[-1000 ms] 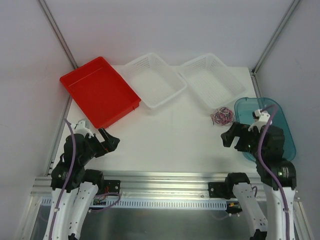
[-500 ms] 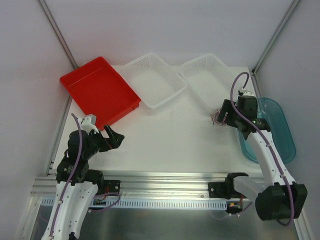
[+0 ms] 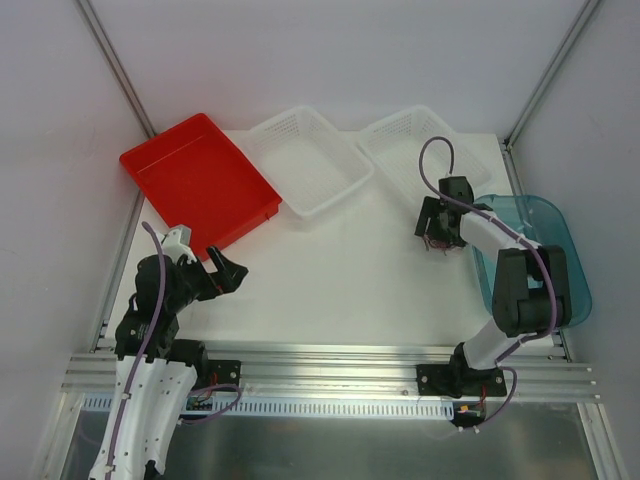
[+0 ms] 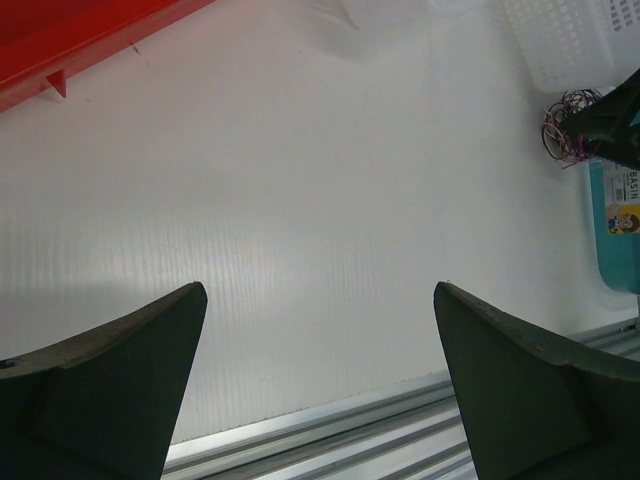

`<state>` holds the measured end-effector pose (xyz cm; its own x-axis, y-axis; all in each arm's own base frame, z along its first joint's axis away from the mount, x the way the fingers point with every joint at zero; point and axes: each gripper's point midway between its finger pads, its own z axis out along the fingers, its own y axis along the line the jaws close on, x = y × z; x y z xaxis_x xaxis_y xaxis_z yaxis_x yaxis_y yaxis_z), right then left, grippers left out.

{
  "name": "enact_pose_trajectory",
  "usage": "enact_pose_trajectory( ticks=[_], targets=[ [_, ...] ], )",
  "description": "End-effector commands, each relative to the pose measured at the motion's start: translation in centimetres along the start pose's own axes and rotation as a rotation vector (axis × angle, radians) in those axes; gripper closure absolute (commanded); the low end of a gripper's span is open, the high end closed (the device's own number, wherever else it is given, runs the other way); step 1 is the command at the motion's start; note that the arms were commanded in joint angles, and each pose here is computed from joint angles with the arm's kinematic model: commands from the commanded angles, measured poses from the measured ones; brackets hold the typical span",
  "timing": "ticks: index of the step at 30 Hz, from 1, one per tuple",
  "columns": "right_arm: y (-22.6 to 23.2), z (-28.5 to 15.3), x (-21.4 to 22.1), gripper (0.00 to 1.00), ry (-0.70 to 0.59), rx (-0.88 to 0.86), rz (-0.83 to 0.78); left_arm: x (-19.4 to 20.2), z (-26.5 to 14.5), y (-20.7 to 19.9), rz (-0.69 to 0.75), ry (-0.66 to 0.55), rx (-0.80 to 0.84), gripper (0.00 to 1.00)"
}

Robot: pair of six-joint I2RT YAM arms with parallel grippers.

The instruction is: Untangle the cables

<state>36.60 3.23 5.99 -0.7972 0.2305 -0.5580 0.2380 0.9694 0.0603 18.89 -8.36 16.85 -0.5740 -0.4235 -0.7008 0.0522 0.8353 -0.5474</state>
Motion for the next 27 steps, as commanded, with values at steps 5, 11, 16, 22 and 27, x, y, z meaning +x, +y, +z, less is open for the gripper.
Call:
enact_pose_trajectory(
  ticks=[5,11,16,22,27],
  targets=[
    [0.7,0.9,-0.6,0.49,-0.027,0.027,0.005,-0.5,0.2,-0.3,0.018,-0.018,0.033,0.01],
    [4.2,-2.4,1.6,0.98,-0.036,-0.021,-0.138,-0.3,0.4,-0.5,0.015,-0.002,0.05,0.01],
    [10.1,-6.9,6.8,0.99,-0.034,-0.167,-0.286,0.2,0.6,-1.0,0.014,0.034,0.082,0.01],
    [17.1,-12.6,14.5,0.98,-0.016,-0.349,-0.494,1.0,1.1,-2.0,0.013,0.095,0.154,0.01],
    [20.4,-14.5,19.7,0.88,0.002,-0.399,-0.663,2.8,1.8,-3.1,-0.006,0.216,0.229,0.01]
  ],
)
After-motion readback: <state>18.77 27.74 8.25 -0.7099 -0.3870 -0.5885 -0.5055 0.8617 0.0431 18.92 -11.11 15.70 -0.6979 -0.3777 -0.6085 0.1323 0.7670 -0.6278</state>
